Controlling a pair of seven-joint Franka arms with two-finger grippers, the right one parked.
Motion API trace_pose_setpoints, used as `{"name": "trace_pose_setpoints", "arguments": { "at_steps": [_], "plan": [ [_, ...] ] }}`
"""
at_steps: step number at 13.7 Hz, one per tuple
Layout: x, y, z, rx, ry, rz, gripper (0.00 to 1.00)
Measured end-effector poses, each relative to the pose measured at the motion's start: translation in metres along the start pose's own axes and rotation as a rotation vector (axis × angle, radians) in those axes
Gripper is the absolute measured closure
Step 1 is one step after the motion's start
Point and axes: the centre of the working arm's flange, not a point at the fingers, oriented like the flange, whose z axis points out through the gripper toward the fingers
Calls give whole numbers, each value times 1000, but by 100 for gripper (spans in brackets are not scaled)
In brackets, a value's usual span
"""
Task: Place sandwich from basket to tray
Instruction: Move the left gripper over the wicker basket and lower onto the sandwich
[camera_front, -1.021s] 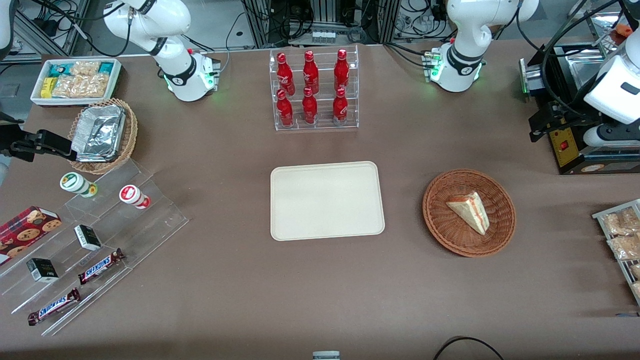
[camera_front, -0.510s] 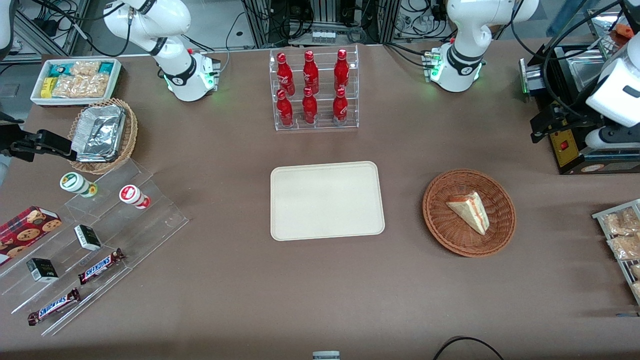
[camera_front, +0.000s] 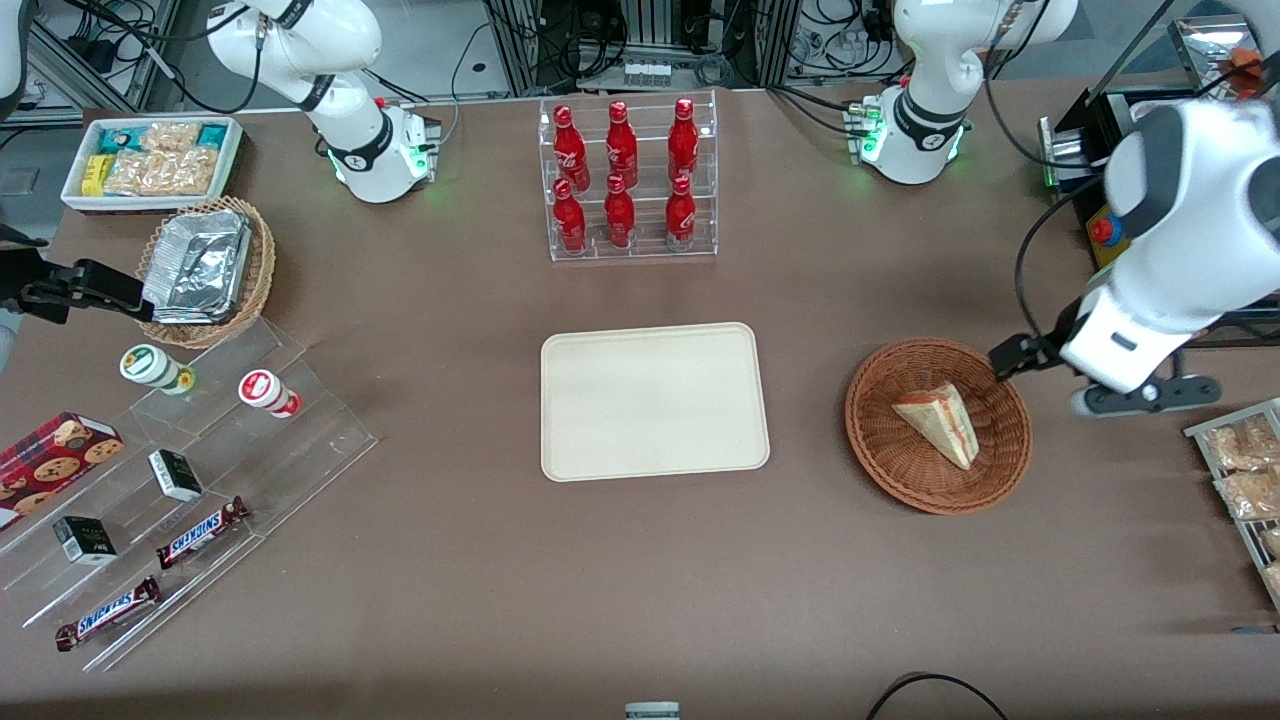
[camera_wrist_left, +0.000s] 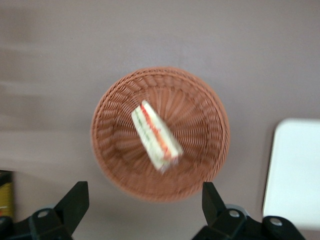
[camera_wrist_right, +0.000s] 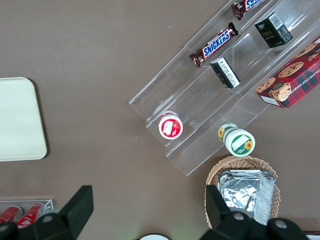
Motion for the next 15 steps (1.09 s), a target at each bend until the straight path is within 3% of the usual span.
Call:
{"name": "trace_pose_setpoints", "arguments": {
  "at_steps": [4, 9, 15],
  "plan": [
    [-23, -1, 72, -43, 89, -260, 0],
    [-52, -6, 120, -38, 63, -340, 0],
    [-70, -9, 181, -61, 88, -379, 0]
  ]
}}
